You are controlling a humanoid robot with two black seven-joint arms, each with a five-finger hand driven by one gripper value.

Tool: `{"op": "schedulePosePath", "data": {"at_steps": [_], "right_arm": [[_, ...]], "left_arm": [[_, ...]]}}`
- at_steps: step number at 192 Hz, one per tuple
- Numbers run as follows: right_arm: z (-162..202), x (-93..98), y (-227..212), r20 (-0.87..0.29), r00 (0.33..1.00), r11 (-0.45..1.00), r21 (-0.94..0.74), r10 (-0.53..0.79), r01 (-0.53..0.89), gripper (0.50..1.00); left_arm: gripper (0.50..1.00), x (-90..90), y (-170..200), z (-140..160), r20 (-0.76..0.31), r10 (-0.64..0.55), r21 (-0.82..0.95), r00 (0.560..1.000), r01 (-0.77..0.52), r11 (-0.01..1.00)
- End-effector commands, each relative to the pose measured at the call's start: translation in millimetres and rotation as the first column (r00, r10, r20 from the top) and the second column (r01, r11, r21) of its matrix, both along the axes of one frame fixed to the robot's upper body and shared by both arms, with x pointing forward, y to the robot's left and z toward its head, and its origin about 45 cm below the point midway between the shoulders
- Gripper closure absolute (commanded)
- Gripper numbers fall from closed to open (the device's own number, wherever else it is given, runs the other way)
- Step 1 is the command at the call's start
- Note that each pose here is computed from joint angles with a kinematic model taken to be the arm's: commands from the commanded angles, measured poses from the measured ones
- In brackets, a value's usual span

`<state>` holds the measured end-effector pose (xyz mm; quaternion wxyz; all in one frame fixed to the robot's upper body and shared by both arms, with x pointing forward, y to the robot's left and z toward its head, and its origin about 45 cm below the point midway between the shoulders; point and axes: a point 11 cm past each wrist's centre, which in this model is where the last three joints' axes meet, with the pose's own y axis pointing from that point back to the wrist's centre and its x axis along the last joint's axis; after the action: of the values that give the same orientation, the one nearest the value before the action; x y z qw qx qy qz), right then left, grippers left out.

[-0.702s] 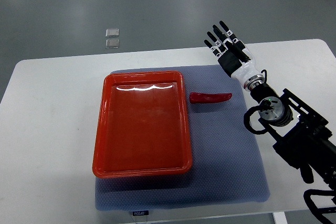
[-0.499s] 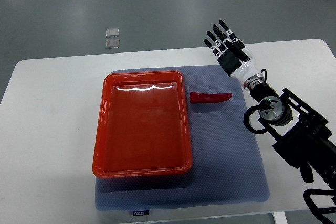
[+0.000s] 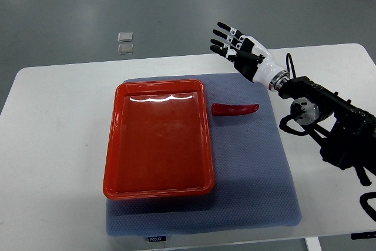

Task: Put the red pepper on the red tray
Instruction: 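Swing the right hand down over the red pepper on the mat, then close the right hand's fingers around the red pepper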

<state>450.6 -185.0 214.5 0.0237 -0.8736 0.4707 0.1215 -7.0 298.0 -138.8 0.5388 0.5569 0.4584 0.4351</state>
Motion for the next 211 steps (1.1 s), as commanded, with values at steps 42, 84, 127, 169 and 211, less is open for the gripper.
{"op": "schedulePosePath", "data": {"at_steps": [42,84,127,169,211], "right_arm": [[10.9,-7.0,-3.5,-0.101,0.854,0.387,-0.860,0.511,-0.333,0.583],[16.7,-4.0,3.5,-0.091,0.858,0.326,-0.901,0.505,-0.287,0.587],[-16.7,-13.5,-11.6,-0.101,0.896,0.335,-0.905,0.432,-0.263,0.591],[-31.0,-18.9,-20.1,-0.095,0.912,0.344,-0.906,0.399,-0.245,0.621],[-46.8,-27.3,-23.4,-0.111,0.911,0.331,-0.909,0.396,-0.255,0.685]], "left_arm": [[0.500,-0.2,-2.1,0.0,0.000,-0.003,-0.006,1.000,0.003,1.000],[0.500,0.7,-2.1,0.0,0.002,-0.003,-0.006,1.000,0.004,1.000],[0.500,0.7,-1.5,0.0,0.002,-0.003,-0.005,1.000,0.003,1.000],[0.500,0.5,-2.0,0.0,0.000,-0.004,-0.006,1.000,0.004,1.000],[0.500,0.5,-1.5,0.0,0.000,-0.003,-0.004,1.000,0.003,1.000]]}}
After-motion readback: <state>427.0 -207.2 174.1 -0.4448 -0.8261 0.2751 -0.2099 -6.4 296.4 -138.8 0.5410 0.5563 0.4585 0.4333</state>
